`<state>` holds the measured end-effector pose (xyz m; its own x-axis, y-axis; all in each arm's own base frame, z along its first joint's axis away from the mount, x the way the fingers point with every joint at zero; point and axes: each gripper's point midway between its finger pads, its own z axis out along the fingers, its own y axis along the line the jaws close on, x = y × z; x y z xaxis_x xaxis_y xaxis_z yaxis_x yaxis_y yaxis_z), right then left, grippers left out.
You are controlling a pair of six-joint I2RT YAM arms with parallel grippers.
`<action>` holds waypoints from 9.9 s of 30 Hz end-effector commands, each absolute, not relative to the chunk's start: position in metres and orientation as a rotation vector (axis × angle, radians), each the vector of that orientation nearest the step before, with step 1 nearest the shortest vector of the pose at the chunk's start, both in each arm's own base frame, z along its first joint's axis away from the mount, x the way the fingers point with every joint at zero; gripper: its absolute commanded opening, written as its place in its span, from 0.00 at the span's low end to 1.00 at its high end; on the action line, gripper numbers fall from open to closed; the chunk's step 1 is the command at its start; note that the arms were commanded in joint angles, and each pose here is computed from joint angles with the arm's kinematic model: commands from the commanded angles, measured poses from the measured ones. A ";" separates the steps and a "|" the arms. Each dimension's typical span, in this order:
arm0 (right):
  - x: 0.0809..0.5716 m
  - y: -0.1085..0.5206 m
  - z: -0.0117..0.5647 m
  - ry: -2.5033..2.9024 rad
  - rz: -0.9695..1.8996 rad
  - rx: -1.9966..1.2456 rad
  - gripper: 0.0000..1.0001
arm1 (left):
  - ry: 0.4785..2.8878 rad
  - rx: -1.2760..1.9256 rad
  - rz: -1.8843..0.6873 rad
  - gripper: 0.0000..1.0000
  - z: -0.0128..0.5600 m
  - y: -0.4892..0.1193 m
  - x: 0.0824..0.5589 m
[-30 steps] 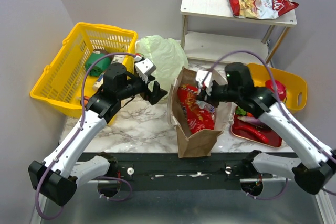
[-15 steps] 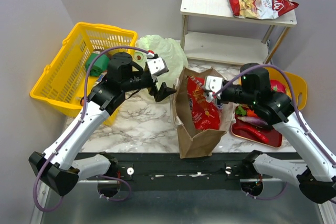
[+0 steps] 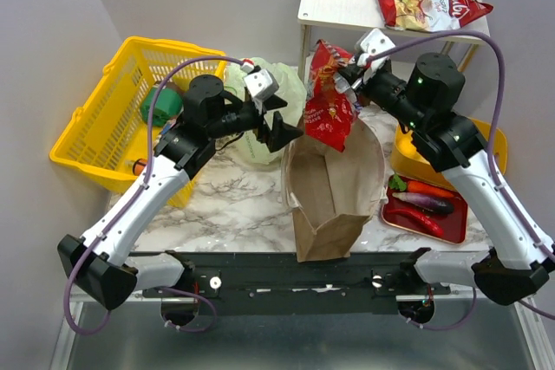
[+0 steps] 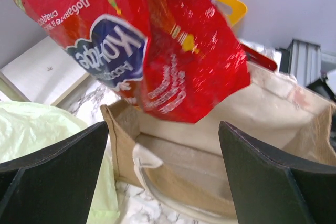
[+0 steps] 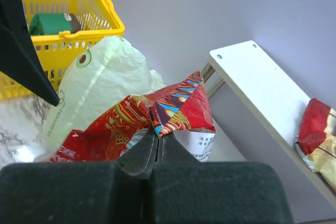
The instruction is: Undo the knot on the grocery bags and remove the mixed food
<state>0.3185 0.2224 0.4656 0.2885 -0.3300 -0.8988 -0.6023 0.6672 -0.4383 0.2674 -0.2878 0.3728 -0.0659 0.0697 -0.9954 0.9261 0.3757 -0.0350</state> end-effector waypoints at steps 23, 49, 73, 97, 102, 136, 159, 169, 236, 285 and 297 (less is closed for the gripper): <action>0.317 0.075 0.600 1.043 -0.186 -0.376 0.00 | 1.863 1.094 -0.181 0.98 0.249 -0.298 0.371; 0.321 0.055 0.563 1.124 -0.163 -0.358 0.00 | 1.175 1.228 -0.622 0.00 0.372 -0.301 0.227; 0.352 0.125 0.595 1.076 0.246 -0.443 0.00 | 1.149 0.918 -0.818 0.99 0.462 -0.341 0.264; 0.393 0.113 0.585 1.169 0.317 -0.207 0.00 | 1.373 0.703 -0.395 0.82 0.413 -0.411 0.346; 0.391 0.107 0.582 1.174 0.275 -0.198 0.00 | 1.363 0.650 -0.364 0.00 0.418 -0.384 0.363; 0.442 0.173 0.379 1.493 0.585 -0.822 0.05 | 1.281 0.997 -0.588 0.26 0.410 -0.300 0.321; 0.639 0.080 0.318 1.065 -0.609 -0.968 0.00 | 1.436 1.078 -0.494 0.29 0.380 -0.291 0.333; 0.647 0.013 0.268 1.254 -0.772 -0.894 0.00 | 1.433 1.081 -0.504 0.30 0.380 -0.293 0.332; 0.557 0.060 0.209 1.202 -0.286 -2.183 0.80 | 1.448 1.071 -0.511 0.47 0.349 -0.270 0.304; 0.571 0.053 0.237 1.376 -0.616 -0.846 0.00 | 1.492 1.075 -0.587 0.51 0.330 -0.277 0.299; 0.541 0.061 0.195 1.632 -0.394 -0.839 0.00 | 1.484 1.073 -0.577 0.51 0.326 -0.273 0.294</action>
<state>0.5520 0.0566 0.1997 0.0158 -0.7625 -0.6468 -0.2469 0.6238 -0.7415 0.3018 -0.2759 0.3186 0.0534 0.3226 -0.9450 0.8609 0.4647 0.2072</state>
